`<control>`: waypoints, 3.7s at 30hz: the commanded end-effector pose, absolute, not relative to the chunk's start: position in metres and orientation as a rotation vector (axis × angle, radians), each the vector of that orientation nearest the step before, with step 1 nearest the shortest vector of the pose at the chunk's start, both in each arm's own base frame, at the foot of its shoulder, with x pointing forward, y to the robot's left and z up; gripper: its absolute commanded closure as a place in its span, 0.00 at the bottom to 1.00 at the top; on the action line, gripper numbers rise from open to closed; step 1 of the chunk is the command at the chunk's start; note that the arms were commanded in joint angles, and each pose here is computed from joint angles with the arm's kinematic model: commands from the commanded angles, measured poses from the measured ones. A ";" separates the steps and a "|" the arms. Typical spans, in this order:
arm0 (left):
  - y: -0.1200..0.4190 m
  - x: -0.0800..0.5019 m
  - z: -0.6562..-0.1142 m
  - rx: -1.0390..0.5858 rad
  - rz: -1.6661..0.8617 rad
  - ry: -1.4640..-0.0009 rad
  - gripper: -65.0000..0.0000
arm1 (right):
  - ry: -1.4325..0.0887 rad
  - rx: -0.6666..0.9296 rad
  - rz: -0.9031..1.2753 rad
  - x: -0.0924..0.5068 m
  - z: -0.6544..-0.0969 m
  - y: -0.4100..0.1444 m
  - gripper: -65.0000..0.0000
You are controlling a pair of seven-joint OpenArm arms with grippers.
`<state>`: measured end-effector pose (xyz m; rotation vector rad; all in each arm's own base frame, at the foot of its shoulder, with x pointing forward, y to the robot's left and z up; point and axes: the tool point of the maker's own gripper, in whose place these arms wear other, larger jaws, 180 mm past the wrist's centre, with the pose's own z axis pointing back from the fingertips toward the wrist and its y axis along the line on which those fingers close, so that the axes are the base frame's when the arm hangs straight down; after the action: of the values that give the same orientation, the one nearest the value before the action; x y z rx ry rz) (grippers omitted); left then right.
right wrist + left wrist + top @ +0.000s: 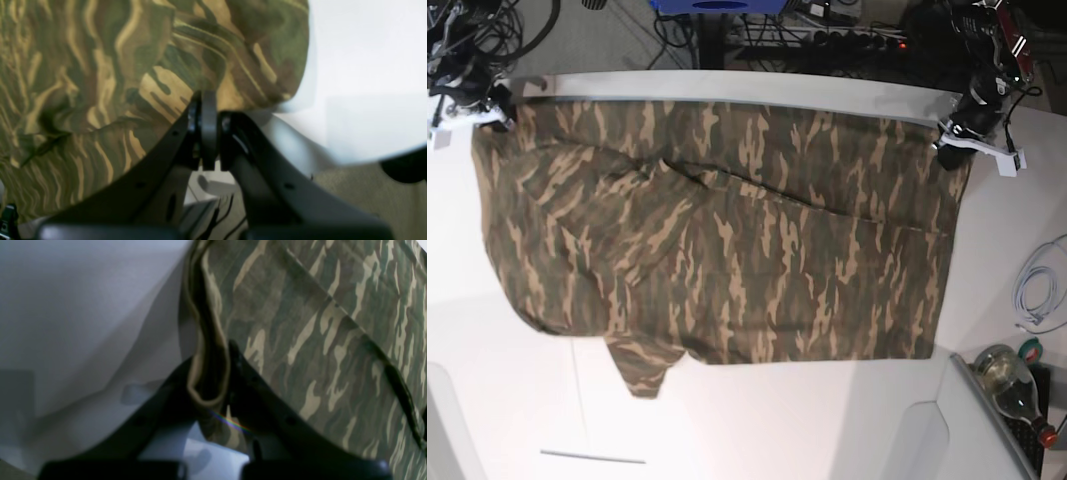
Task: Layout the t-shirt on the table in an organized manner, then fold the t-shirt properly
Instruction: 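Lift the shirt edge with both grippers and drag it to straighten, then move the right gripper inward and grasp the shirt fabric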
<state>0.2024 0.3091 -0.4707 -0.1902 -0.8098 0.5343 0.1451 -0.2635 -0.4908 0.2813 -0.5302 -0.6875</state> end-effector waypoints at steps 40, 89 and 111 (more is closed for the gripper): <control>0.318 0.160 -0.473 -0.146 0.529 -0.763 0.78 | -0.647 0.209 -0.732 0.139 -0.459 -0.281 0.31; 0.292 0.182 -0.480 -0.069 0.365 -0.803 1.00 | -0.457 0.641 -0.125 0.193 -0.467 -0.042 0.99; 0.296 0.182 -0.478 -0.061 0.370 -0.809 1.00 | -0.485 0.621 -0.158 0.241 -0.467 -0.050 0.99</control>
<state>0.1800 0.2900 -0.4831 -0.0745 -0.7988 0.3785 0.2277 -0.0489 -0.4780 0.6092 -0.4356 -0.1570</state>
